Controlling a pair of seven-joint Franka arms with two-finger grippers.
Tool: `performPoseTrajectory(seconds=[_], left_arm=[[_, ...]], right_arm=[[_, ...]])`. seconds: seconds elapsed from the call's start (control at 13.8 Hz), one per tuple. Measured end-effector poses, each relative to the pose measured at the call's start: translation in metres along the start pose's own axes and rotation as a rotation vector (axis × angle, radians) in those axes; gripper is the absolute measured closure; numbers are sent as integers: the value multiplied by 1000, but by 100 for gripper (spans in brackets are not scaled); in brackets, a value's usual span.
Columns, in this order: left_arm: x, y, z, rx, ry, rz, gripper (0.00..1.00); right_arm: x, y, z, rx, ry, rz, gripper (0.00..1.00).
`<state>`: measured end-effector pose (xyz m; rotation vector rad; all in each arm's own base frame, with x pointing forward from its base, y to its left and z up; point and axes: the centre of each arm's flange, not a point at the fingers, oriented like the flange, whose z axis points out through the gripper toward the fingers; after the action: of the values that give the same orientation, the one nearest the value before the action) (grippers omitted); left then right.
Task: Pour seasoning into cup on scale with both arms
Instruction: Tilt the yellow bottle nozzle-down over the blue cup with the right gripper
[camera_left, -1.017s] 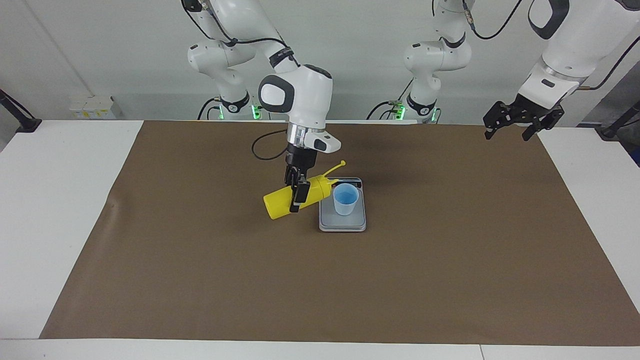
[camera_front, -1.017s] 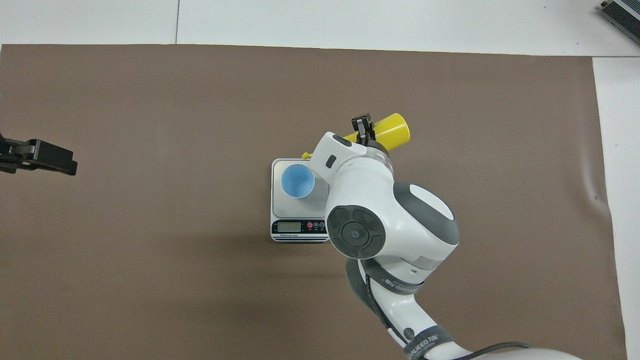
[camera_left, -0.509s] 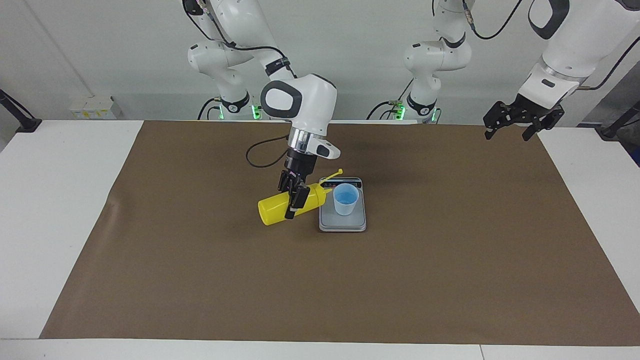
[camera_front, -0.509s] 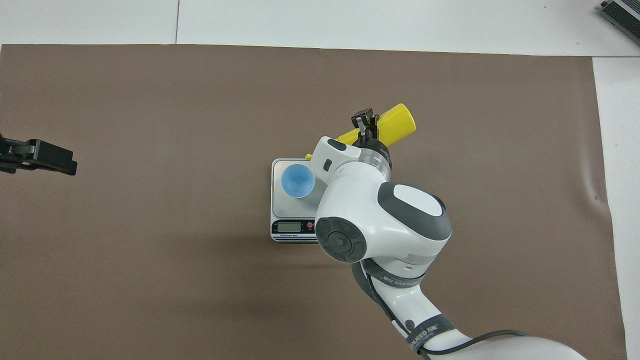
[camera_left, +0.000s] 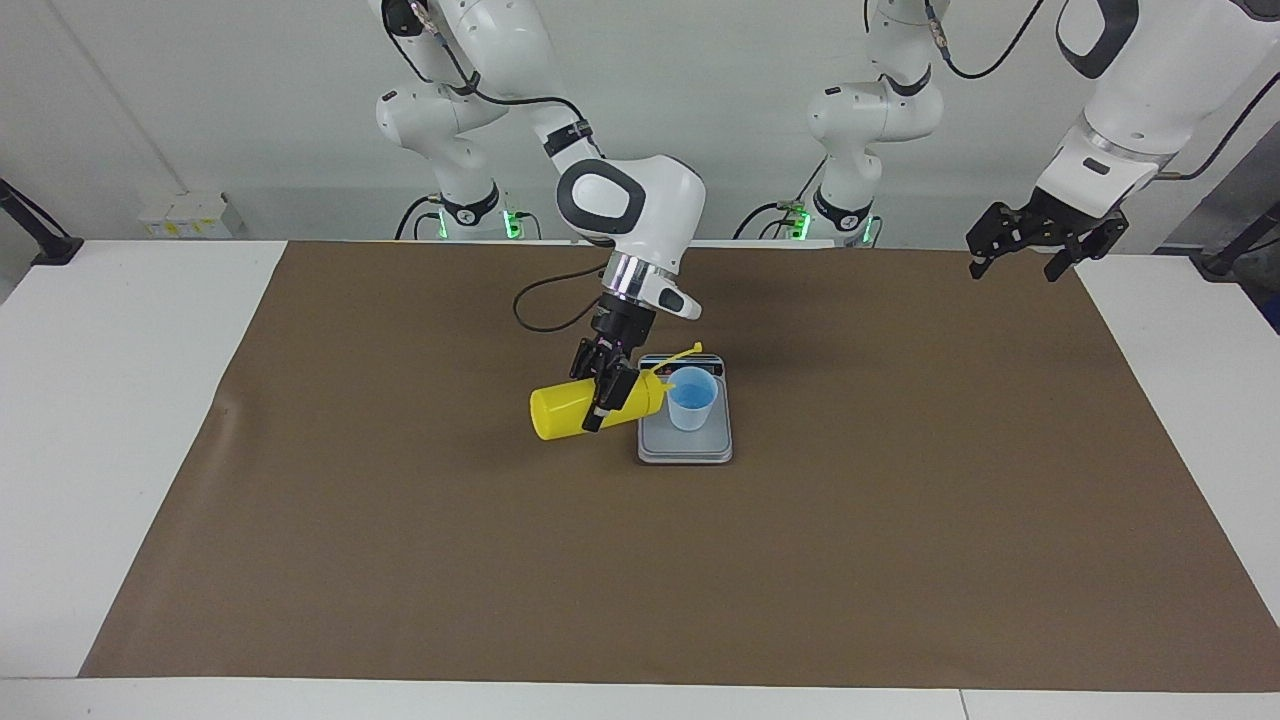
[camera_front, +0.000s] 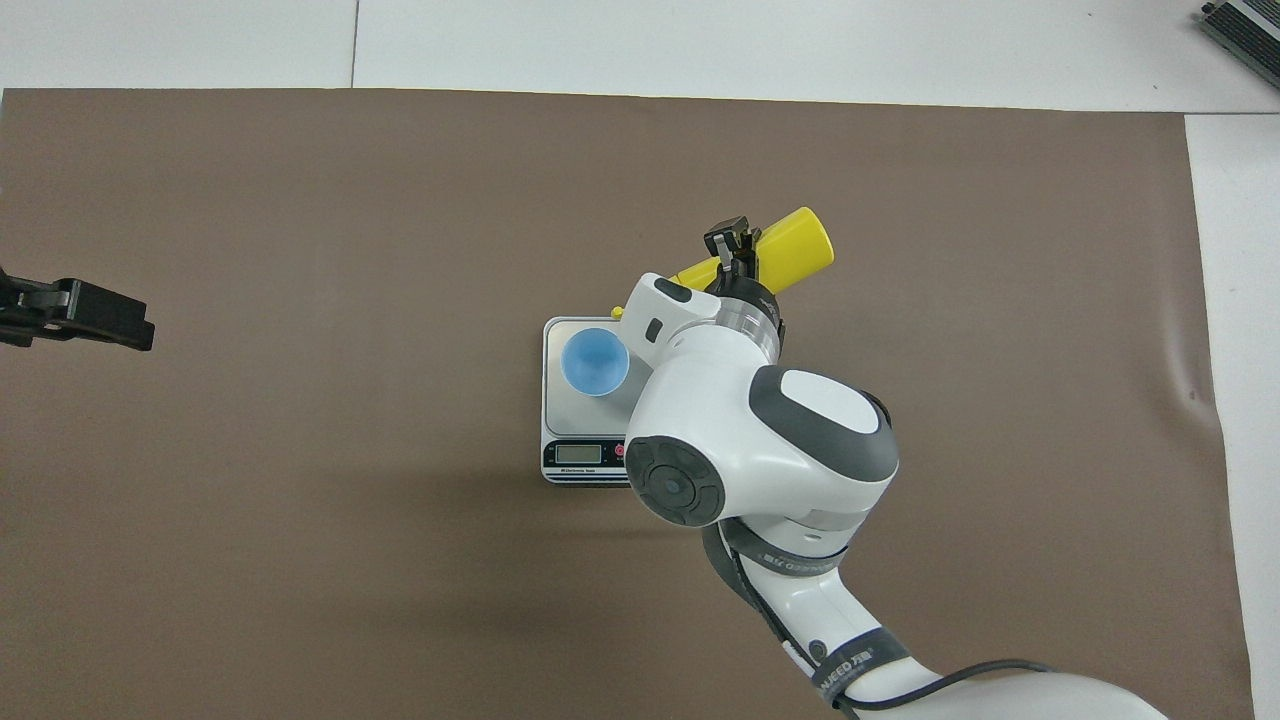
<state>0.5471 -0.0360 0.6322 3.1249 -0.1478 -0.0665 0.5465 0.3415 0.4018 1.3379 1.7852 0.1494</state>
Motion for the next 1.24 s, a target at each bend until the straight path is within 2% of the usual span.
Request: performPoseTrajectory(seconds=[0.15, 0.36, 1.02, 1.24], left_arm=[[0, 0, 0, 0, 0, 0, 0], [0, 0, 0, 0, 0, 0, 0], [0, 0, 0, 0, 0, 0, 0], [0, 0, 0, 0, 0, 0, 0]], right_arm=[[4, -2, -1, -10, -26, 6, 45], [29, -12, -9, -31, -75, 48, 45], [34, -15, -5, -48, -91, 56, 45], [39, -17, -1, -58, -71, 42, 45]])
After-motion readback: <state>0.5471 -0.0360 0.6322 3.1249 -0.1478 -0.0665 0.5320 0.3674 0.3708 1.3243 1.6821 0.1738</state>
